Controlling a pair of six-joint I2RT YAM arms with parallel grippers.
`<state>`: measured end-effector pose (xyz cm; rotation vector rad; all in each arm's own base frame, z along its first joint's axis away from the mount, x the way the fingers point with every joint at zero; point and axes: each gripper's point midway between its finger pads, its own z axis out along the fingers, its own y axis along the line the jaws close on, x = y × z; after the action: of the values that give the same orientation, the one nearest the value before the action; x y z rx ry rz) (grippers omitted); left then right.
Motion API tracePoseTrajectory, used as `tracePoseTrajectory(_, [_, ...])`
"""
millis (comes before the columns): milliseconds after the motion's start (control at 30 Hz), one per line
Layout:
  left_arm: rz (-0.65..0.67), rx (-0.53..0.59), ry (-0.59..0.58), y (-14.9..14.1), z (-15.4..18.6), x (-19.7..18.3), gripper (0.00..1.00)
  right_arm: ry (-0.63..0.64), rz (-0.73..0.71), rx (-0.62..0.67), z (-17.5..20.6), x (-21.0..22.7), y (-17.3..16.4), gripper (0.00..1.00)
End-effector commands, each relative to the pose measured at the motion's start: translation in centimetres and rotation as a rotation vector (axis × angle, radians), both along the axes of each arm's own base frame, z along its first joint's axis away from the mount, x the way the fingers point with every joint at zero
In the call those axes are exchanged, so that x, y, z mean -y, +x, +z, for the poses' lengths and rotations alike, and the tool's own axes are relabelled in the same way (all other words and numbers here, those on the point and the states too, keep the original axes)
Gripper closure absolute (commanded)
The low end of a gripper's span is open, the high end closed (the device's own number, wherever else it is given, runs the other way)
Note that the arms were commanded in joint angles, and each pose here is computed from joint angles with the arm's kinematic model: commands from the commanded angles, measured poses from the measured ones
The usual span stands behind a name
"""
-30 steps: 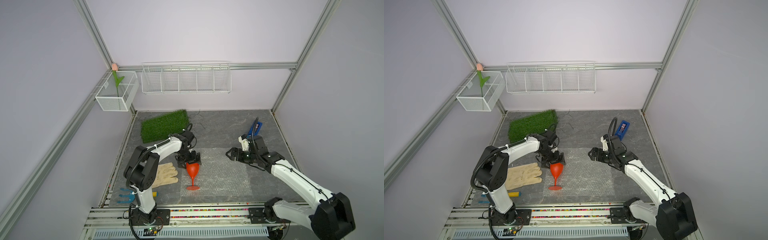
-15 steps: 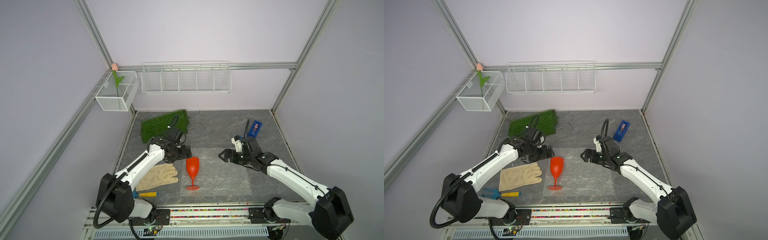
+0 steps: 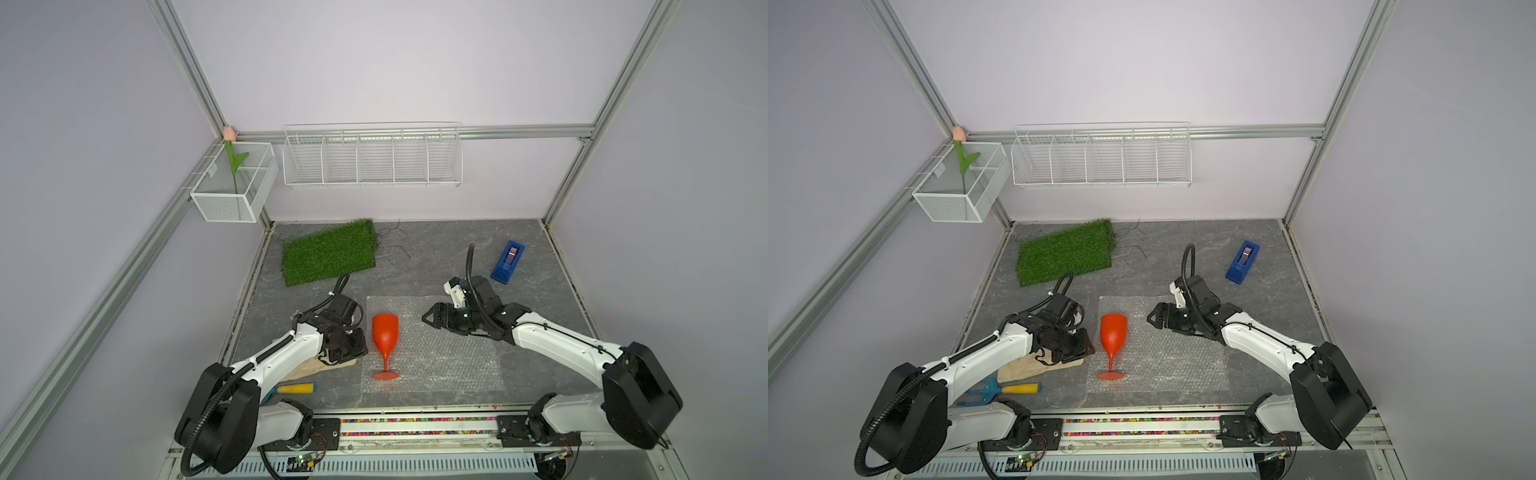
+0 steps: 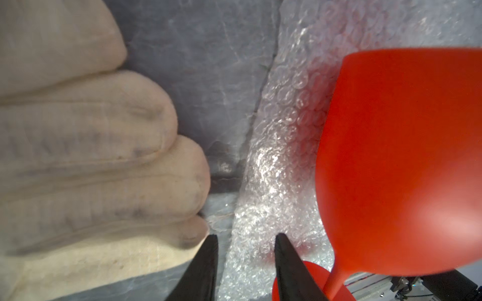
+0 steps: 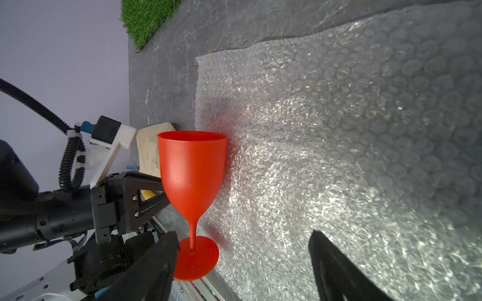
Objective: Wrap wine glasses in bubble wrap
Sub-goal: Wrap the wine glass in bubble wrap.
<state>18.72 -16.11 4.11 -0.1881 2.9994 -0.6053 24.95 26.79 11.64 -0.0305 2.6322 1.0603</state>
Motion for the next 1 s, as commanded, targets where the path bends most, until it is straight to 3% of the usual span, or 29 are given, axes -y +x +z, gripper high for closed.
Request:
tracePoseTrajectory(0, [0.009, 0.021, -0.049, 0.4, 0.1, 0.7, 0.63, 0.040, -0.003, 0.027, 1.5, -1.1, 0.7, 0.19])
tracePoseTrajectory(667, [0.004, -0.062, -0.042, -0.9, -3.2, 0.8, 0.63, 0.035, 0.016, 0.006, 1.2, -2.8, 1.0, 0.22])
tracePoseTrajectory(867, [0.013, -0.028, -0.041, -0.1, -2.6, 0.9, 0.82, 0.028, 0.020, 0.006, 1.1, -2.8, 0.9, 0.23])
tracePoseTrajectory(967, [-0.012, 0.020, -0.098, 0.6, -1.2, 1.8, 0.91, 0.021, 0.010, 0.004, 0.7, -2.6, 0.9, 0.23])
